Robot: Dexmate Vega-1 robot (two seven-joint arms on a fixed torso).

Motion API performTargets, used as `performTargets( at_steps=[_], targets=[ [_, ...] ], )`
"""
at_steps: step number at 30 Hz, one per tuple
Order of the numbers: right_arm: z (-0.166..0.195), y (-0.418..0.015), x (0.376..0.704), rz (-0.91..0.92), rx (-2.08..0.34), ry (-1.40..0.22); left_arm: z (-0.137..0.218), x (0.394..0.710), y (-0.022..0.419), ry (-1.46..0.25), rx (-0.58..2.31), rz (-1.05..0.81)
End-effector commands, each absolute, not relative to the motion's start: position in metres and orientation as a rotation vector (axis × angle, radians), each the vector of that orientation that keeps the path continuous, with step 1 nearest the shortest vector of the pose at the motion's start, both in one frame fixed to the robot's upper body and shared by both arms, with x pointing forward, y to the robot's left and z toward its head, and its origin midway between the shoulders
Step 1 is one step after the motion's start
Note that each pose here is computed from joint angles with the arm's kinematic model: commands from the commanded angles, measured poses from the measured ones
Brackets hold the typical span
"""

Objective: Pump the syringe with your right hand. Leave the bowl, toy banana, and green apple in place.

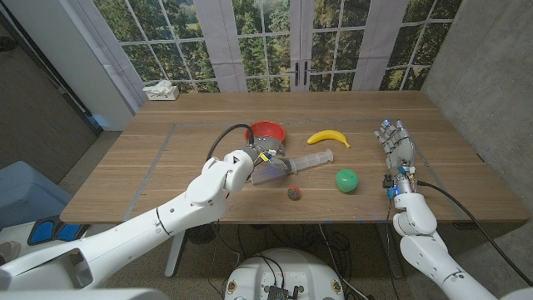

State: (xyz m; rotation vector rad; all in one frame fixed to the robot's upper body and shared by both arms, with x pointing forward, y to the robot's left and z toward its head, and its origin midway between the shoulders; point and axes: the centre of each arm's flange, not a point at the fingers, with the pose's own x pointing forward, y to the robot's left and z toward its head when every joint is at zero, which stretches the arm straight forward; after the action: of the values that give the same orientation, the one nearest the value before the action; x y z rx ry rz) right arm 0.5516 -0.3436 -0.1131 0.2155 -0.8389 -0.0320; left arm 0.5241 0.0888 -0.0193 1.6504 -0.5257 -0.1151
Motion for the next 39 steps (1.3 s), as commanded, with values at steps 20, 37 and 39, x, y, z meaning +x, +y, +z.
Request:
performTargets(
  at_steps=[20, 37, 39],
  targets=[
    [-0.115, -0.356, 0.556, -0.038, 0.231, -0.843, -0.036, 0.529, 0.068, -0.453, 1.798, -0.007],
    [-0.113, -0.359, 0.558, -0.044, 0.221, -0.846, -0.047, 0.546, 0.063, -0.354, 1.808, -0.069],
    [-0.113, -0.359, 0.558, -0.044, 0.219, -0.844, -0.048, 0.547, 0.063, -0.358, 1.807, -0.075]
  ],
)
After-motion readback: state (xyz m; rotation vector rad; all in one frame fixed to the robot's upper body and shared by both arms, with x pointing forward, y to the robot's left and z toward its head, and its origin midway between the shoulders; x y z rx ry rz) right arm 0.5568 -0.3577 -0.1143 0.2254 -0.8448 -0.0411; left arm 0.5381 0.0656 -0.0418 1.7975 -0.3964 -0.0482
